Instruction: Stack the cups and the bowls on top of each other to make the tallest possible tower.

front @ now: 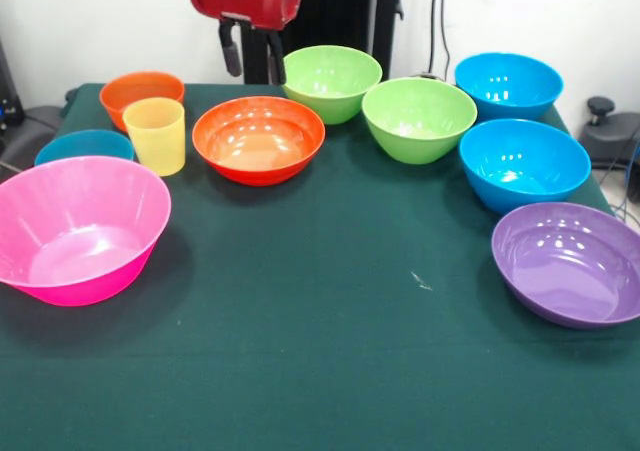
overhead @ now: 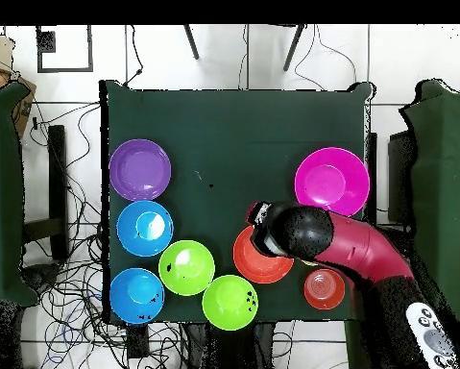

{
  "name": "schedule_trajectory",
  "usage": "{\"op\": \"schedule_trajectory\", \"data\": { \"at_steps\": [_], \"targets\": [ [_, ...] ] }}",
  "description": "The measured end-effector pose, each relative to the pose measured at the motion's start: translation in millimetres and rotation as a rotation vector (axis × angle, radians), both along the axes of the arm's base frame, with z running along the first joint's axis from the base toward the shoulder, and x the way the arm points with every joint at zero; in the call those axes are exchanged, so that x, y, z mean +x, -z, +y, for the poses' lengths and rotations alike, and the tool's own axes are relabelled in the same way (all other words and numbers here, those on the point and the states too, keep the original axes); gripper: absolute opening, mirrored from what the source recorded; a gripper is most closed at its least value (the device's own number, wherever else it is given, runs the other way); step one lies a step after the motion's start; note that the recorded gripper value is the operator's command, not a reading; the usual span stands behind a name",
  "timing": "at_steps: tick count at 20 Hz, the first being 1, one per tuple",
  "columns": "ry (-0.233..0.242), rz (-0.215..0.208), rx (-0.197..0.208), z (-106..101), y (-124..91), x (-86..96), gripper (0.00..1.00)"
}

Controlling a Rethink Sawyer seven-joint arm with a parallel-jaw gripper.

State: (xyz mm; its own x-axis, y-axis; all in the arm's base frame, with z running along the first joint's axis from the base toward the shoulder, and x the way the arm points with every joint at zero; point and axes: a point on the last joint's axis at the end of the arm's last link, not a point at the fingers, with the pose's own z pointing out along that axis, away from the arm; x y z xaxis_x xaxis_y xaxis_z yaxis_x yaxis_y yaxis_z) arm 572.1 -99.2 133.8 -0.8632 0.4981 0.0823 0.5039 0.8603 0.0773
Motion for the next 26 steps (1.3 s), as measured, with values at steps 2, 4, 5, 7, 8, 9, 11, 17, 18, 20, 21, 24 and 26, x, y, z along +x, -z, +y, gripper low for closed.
{"op": "schedule_trajectory", "data": {
  "at_steps": [2, 4, 5, 7, 8, 9, 11, 17, 18, 20, 21, 24, 26],
  "targets": [
    [-0.012, -0.012, -0.007, 2, -5, 2.9, 1.00],
    [-0.027, -0.017, -0.019, 4, -8, 3.0, 1.00],
    [-0.057, -0.024, -0.040, 7, -11, 2.0, 1.00],
    [-0.096, -0.031, -0.065, 10, -14, 1.0, 1.00],
    [-0.112, -0.033, -0.077, 11, -15, 0.1, 1.00],
    [-0.124, -0.037, -0.086, 12, -16, -0.4, 1.00],
    [-0.141, -0.040, -0.101, 10, -18, -1.5, 1.00],
    [-0.184, -0.049, -0.145, 1, -21, -6.4, 1.00],
    [-0.190, -0.049, -0.151, -1, -20, -6.9, 1.00],
    [-0.202, -0.048, -0.161, -3, -19, -8.0, 1.00],
    [-0.210, -0.047, -0.164, -5, -17, -8.7, 1.00],
    [-0.211, -0.045, -0.161, -7, -14, -8.7, 1.00],
    [-0.209, -0.044, -0.157, -9, -12, -8.6, 1.00]
  ]
}}
